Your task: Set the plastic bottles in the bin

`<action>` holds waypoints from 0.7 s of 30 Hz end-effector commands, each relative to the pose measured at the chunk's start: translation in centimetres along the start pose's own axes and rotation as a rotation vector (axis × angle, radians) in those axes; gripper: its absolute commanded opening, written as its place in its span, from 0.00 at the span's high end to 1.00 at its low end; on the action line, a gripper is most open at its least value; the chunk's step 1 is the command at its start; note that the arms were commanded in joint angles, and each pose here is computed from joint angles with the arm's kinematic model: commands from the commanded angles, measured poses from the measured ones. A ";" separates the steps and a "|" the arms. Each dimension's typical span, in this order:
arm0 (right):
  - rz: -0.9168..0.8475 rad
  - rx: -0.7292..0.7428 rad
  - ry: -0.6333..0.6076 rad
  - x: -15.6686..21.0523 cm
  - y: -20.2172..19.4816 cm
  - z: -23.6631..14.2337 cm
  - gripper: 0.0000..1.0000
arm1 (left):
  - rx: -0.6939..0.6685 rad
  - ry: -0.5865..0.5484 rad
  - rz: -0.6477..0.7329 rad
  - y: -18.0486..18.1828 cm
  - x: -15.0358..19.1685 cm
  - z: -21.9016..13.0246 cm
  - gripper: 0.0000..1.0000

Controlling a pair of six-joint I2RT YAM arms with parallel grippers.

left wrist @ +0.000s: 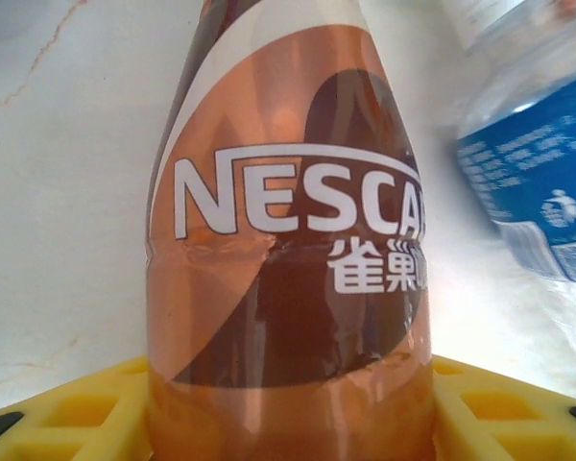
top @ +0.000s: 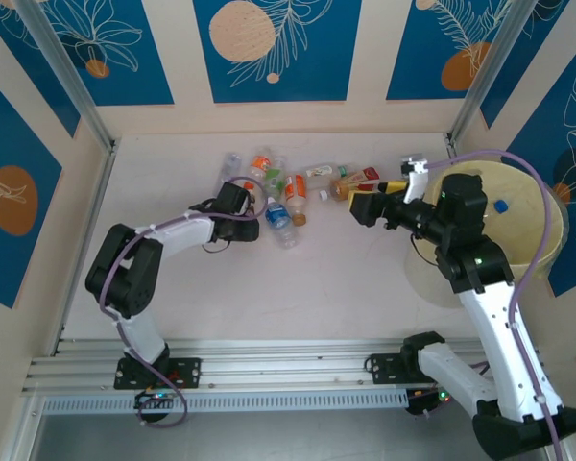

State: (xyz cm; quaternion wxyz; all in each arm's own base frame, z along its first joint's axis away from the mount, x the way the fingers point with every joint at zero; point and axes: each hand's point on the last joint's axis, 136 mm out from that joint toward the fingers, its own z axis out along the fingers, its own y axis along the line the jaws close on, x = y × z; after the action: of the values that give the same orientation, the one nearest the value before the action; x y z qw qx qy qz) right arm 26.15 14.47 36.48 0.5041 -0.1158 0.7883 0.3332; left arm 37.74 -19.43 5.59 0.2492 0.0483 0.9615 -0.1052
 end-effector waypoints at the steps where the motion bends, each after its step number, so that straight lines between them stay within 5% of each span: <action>1: 0.002 0.024 -0.025 -0.9 0.1 1.0 0.03 | 0.087 -0.094 -0.021 -1.2 -1.6 -2.5 0.61; 8: 0.032 0.099 0.015 -0.6 -1.1 3.5 0.03 | 0.264 -0.326 -0.024 -3.4 -2.9 -7.2 0.62; 15: 0.126 0.087 0.024 -0.9 -0.6 4.4 0.04 | 0.562 -0.442 0.095 -9.9 -3.1 -13.6 0.64; 21: 0.152 -0.069 0.038 -1.3 2.2 4.6 0.04 | 0.784 -0.520 0.187 -15.5 -3.3 -18.3 0.64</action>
State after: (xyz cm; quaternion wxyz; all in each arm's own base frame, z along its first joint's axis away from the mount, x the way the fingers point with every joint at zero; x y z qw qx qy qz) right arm 29.83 17.47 35.07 0.4611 -0.0626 0.8148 0.3458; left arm 31.16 -28.19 21.29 0.4309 0.1608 0.8013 -0.3826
